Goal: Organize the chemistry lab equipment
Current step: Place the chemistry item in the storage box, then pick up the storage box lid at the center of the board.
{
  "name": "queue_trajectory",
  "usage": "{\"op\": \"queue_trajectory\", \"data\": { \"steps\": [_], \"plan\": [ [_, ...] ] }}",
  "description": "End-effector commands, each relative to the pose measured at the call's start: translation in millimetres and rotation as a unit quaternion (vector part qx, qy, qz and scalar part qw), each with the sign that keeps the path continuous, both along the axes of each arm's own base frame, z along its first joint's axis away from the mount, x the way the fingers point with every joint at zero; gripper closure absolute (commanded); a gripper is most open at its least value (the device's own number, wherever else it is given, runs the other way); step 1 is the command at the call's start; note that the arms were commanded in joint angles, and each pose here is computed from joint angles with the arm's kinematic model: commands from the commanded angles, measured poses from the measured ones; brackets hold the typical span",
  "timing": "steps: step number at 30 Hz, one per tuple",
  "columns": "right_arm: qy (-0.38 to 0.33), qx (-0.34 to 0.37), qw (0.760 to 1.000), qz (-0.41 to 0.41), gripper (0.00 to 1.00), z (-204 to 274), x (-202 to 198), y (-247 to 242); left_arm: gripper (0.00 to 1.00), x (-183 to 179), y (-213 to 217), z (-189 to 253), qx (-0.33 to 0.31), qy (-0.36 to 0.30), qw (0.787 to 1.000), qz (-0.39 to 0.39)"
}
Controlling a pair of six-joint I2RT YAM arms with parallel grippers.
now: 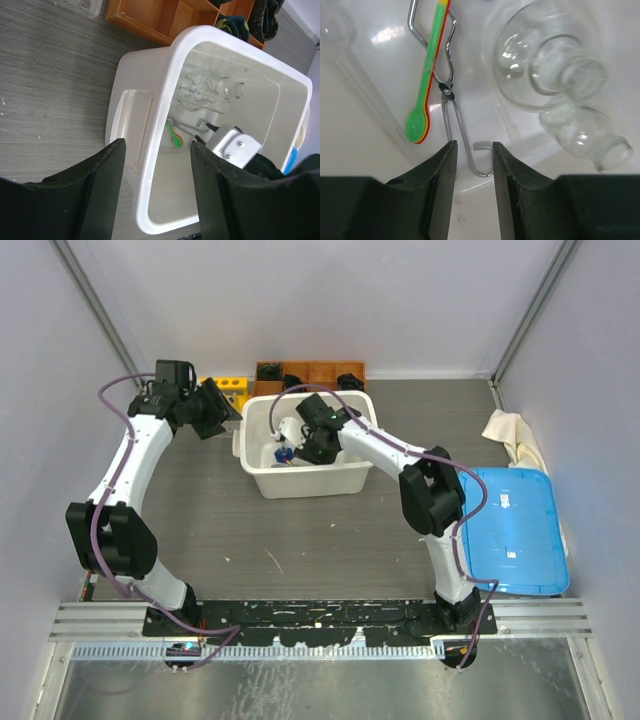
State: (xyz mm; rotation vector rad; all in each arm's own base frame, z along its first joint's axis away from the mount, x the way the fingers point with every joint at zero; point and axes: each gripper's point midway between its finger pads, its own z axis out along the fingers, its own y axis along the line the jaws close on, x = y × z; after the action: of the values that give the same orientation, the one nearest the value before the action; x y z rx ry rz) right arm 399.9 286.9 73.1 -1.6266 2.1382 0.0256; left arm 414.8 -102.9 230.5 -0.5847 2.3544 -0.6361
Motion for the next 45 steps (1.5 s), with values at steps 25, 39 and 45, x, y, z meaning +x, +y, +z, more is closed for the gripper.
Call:
{"op": "queue_trajectory", "data": {
  "steps": [25, 39, 45],
  "plan": [
    [-0.211, 0.283, 0.609, -0.71, 0.48, 265, 29, -335, 0.4, -25, 45, 77, 0.03, -0.124, 0.988, 0.084],
    [0.001, 0.253, 0.469, -0.846, 0.51, 97, 14, -398, 0.41, -63, 52, 90, 0.063, -0.15, 0.984, 0.066],
    [0.013, 0.231, 0.395, -0.889, 0.52, 57, -1, -419, 0.41, -76, 50, 85, 0.07, -0.141, 0.986, 0.049]
  ]
}}
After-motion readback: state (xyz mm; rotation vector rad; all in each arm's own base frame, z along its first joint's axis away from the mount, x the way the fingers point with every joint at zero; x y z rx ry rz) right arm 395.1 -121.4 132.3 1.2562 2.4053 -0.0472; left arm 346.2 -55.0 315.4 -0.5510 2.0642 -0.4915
